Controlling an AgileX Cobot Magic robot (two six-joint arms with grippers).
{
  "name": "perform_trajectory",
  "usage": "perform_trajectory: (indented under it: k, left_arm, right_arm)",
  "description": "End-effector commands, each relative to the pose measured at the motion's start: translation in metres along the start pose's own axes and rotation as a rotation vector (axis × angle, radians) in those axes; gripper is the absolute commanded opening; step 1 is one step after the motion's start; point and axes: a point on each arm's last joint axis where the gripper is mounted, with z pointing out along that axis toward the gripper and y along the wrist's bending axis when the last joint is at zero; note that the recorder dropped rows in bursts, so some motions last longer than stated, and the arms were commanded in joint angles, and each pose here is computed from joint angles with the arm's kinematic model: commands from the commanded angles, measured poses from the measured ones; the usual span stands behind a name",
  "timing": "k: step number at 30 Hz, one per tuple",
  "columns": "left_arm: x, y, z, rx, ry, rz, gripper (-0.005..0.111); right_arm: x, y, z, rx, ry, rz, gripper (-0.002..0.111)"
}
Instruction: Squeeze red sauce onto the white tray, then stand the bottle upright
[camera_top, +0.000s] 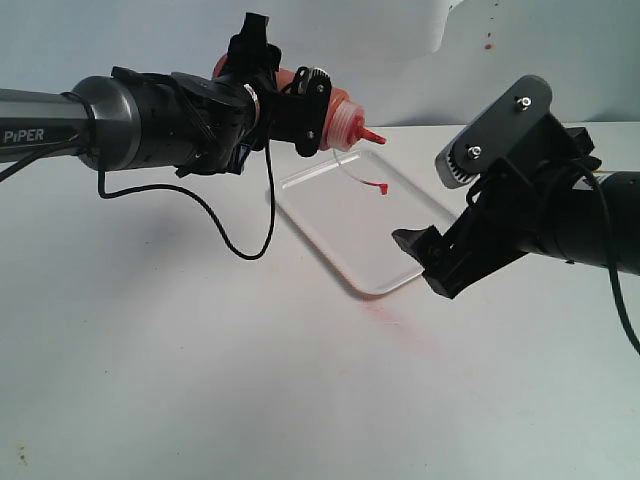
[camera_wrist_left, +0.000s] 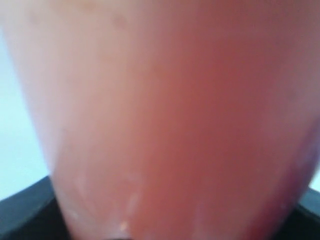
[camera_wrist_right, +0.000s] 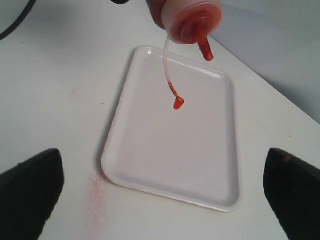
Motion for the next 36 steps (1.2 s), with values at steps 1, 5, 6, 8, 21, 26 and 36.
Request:
perform_trajectory:
  k: [1, 5, 6, 8, 21, 26, 36]
  left_arm:
    - [0.002, 0.009, -0.003, -0.027, 0.027, 0.082, 0.0]
    - [0.002, 0.009, -0.003, -0.026, 0.028, 0.166, 0.0]
    - [0.002, 0.009, -0.003, -0.026, 0.029, 0.181, 0.0]
    - [0.002, 0.009, -0.003, -0.025, 0.029, 0.222, 0.0]
    - [0.003, 0.009, -0.003, -0.021, 0.04, 0.461, 0.0]
    - [0.002, 0.009, -0.003, -0.022, 0.031, 0.462, 0.0]
    - [0.001, 0.008, -0.003, -0.023, 0.012, 0.462, 0.0]
  right_arm:
    - [-0.002, -0.001, 0.0, 0.016, -0.013, -0.011, 0.105]
    - [-0.007, -0.011, -0.001, 0.121, -0.064, -0.056, 0.105]
    - [-0.009, -0.012, -0.001, 0.142, -0.076, -0.085, 0.105]
    - [-0.012, -0.016, -0.002, 0.188, -0.104, -0.142, 0.105]
    - [-0.021, -0.025, 0.111, 0.177, -0.034, -0.082, 0.105]
    - [-0.025, -0.018, 0.12, 0.143, -0.037, -0.15, 0.105]
    - [-0.044, 0.005, 0.12, 0.155, -0.168, -0.197, 0.105]
